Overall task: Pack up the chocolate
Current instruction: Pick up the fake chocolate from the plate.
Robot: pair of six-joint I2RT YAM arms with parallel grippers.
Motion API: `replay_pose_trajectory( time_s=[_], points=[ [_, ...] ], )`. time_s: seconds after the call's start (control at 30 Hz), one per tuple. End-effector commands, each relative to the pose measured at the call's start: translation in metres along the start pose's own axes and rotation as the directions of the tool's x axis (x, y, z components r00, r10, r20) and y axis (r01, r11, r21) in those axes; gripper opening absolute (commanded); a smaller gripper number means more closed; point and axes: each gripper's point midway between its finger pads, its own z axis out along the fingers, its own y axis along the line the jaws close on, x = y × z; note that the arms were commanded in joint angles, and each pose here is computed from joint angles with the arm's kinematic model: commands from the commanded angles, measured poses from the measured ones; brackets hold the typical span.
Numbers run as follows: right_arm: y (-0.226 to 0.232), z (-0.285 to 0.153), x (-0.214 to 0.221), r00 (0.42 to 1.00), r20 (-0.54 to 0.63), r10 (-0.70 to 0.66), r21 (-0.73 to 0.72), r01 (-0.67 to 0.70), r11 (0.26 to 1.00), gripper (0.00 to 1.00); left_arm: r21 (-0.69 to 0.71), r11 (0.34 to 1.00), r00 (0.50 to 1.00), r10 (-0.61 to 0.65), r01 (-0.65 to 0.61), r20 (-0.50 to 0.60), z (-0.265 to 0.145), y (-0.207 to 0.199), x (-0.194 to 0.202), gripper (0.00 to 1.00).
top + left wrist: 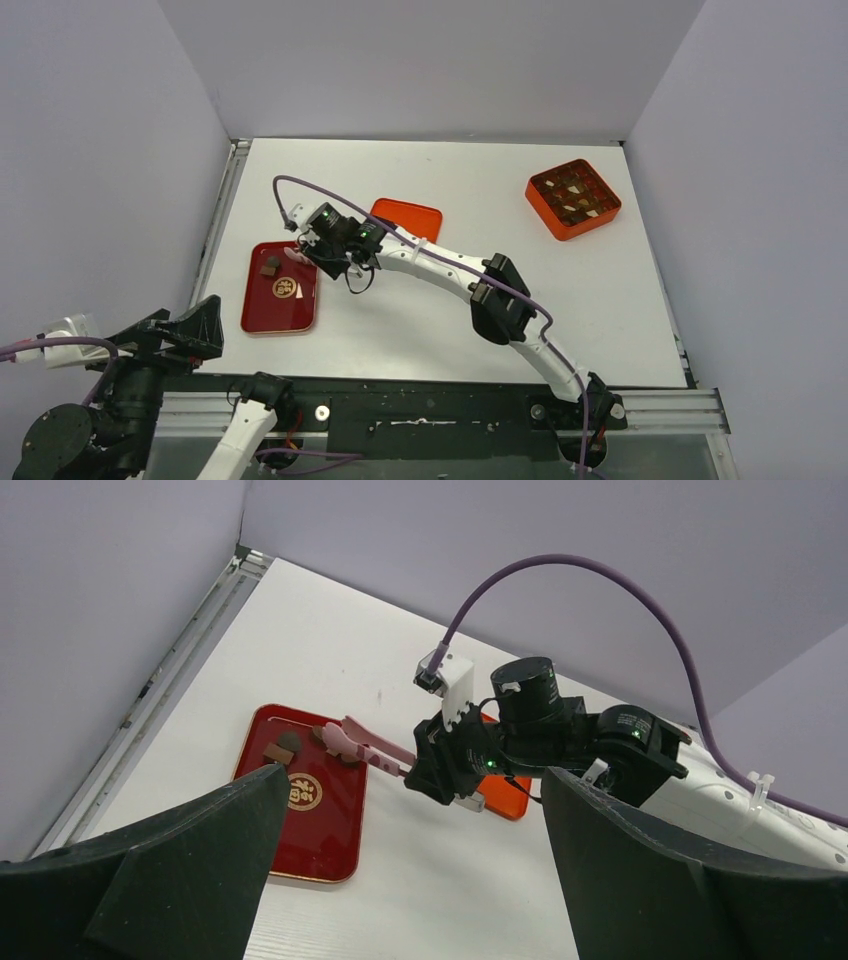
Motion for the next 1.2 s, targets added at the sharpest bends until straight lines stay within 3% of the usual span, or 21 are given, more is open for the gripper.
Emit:
replay_pose_trajectory(
  time_s=[0.0, 0.3, 0.5, 1.17],
  points=[
    [-0.002, -0.007, -0.036, 0.993, 0.11, -0.041, 0.008, 0.04, 0.999, 0.34, 0.012, 1.0, 0.999, -0.004, 0.004, 0.039, 0.001, -0.001, -0.007, 0.97],
    [0.005, 0.003, -0.029, 0.993, 0.096, -0.068, -0.003, 0.068, 0.998, 0.35, 0.012, 1.0, 0.998, -0.006, 0.006, 0.055, 0.001, 0.001, -0.009, 0.97],
    [-0.011, 0.002, -0.023, 0.993, 0.062, -0.1, 0.093, 0.094, 0.991, 0.36, 0.029, 0.999, 0.999, -0.025, 0.024, 0.033, 0.005, -0.002, -0.002, 0.97],
    [0.015, -0.001, -0.006, 0.987, 0.001, -0.163, 0.003, 0.163, 0.987, 0.33, 0.046, 0.998, 0.999, -0.04, 0.039, 0.026, 0.007, -0.006, 0.0, 0.97]
  ],
)
